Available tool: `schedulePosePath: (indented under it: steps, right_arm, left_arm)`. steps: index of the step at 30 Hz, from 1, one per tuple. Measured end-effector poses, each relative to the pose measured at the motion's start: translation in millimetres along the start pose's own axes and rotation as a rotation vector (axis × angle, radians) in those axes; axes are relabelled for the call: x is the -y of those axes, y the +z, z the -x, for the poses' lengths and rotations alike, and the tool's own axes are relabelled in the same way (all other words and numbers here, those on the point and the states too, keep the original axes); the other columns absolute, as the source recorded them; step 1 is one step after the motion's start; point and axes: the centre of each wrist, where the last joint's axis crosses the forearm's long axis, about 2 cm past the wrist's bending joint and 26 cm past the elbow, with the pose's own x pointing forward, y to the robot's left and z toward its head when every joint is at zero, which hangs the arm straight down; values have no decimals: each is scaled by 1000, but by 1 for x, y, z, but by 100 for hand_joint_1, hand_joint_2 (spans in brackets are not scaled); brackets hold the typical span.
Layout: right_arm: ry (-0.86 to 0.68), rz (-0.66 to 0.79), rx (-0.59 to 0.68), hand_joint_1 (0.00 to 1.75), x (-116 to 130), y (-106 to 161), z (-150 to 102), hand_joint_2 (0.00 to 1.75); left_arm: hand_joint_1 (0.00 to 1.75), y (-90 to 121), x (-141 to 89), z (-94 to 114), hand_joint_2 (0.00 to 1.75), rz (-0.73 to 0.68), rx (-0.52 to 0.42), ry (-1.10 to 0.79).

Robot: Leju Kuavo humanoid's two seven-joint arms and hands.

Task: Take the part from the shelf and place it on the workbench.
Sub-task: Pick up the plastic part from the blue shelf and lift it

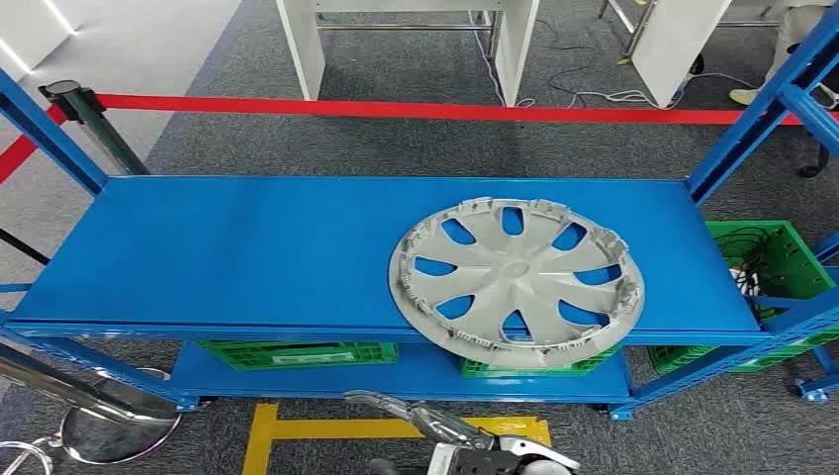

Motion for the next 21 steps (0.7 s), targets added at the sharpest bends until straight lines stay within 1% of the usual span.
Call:
schedulePosePath:
  steps: [3,8,12,15,21]
  right_arm:
    - [4,-5,37,0,-1,-4,-7,175]
    - [14,-25,182,0,-1,-13,-34,175]
    - [88,27,270,0,7,-13,-50,175]
    - [159,79,296,0,12,-13,-55,175]
    - [173,88,298,0,13,-12,-55,175]
  left_arm:
    - [0,0,0,0,0,1,1,-2]
    - [0,0,1,-1,0,5,15,-14]
    - [0,0,1,-1,0,5,22,-13]
    - [0,0,1,-1,0,4,29,-6]
    - [0,0,1,-1,0,3,30,-5]
